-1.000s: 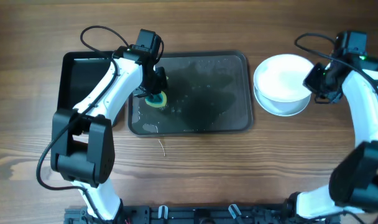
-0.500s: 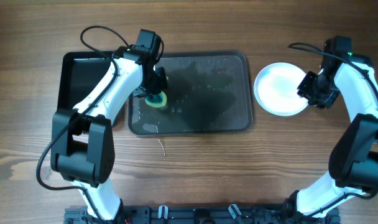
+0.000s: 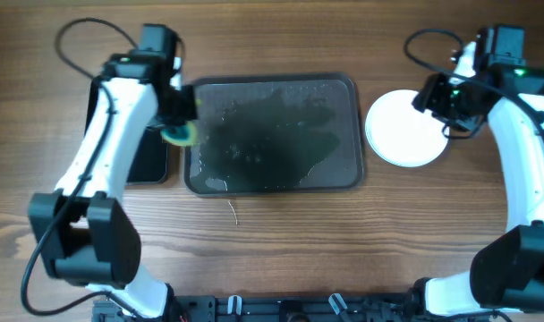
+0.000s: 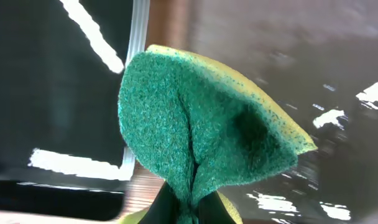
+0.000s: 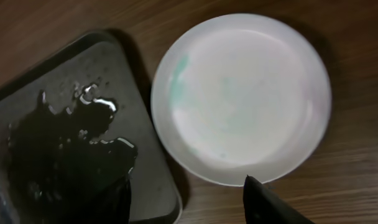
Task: Clean dirty plates on tray and stack at the side
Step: 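Move the sponge left into the small black tray and release it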
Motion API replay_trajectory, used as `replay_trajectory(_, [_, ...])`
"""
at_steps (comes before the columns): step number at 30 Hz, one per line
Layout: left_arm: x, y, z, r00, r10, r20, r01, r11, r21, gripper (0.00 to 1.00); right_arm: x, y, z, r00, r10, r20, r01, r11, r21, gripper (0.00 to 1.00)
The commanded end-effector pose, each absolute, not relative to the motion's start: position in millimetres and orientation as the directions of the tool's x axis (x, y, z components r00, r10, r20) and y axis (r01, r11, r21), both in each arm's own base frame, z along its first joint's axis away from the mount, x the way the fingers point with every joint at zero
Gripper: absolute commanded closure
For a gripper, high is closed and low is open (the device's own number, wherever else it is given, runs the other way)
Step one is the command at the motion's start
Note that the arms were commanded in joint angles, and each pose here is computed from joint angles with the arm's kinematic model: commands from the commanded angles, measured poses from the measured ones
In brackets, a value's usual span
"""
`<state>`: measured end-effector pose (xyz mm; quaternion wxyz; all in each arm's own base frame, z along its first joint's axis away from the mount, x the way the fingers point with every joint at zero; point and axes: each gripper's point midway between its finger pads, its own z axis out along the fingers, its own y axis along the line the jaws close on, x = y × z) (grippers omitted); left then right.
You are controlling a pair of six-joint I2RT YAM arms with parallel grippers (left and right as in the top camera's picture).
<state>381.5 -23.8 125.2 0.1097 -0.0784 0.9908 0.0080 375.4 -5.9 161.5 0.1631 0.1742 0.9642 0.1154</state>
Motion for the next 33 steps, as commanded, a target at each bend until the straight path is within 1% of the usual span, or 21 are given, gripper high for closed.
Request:
replay_trajectory(1, [386,33,128,-0.948,-0.184,-0.261,-0.218,0.97,0.11,0.96,381,24,164,-0.911,0.288,-0.294,0.199,0.934,0.296,0.38])
replay_trajectory(4, [389,59,113,-0.927,-0.247,-0.284,-0.286,0.952,0.105,0.96,384,35,163,-0.916,0.246,-0.316,0.166,0.952,0.259,0.34])
replay_trajectory(7, [394,79,98,-0.905,-0.288,-0.312,-0.332,0.938,0.099,0.96,384,39,160,-0.921,0.223,-0.319,0.153,0.961,0.228,0.33])
replay_trajectory(17, [405,113,60,-0.909,-0.257,-0.329,-0.312,0.942,0.126,0.96,379,40,158,-0.929,0.22,-0.299,0.155,0.962,0.225,0.34])
replay_trajectory(18, [406,116,57,-0.91,-0.258,-0.326,-0.312,0.942,0.127,0.93,377,40,158,-0.93,0.219,-0.294,0.156,0.962,0.223,0.34])
replay_trajectory(20, [406,118,53,-0.914,-0.253,-0.318,-0.307,0.943,0.131,0.81,377,40,157,-0.934,0.205,-0.294,0.143,0.965,0.219,0.34])
replay_trajectory(21, [406,118,53,-0.913,-0.254,-0.32,-0.308,0.942,0.131,0.76,377,40,157,-0.935,0.197,-0.296,0.135,0.967,0.216,0.34])
replay_trajectory(24, [408,119,54,-0.912,-0.25,-0.326,-0.306,0.943,0.131,0.56,377,40,157,-0.935,0.195,-0.297,0.133,0.967,0.216,0.34])
replay_trajectory(25, [408,119,54,-0.911,-0.25,-0.329,-0.306,0.943,0.131,0.53,377,40,157,-0.935,0.195,-0.297,0.133,0.967,0.216,0.34])
replay_trajectory(27, [409,118,59,-0.908,-0.248,-0.338,-0.306,0.943,0.13,0.49,377,40,157,-0.935,0.195,-0.297,0.133,0.967,0.216,0.34])
replay_trajectory(30, [410,114,75,-0.906,-0.237,-0.351,-0.297,0.946,0.129,0.47,378,40,158,-0.933,0.187,-0.306,0.124,0.969,0.215,0.35])
replay_trajectory(33, [416,102,122,-0.885,-0.207,-0.416,-0.279,0.953,0.121,0.45,380,40,167,-0.933,0.143,-0.33,0.078,0.976,0.203,0.35])
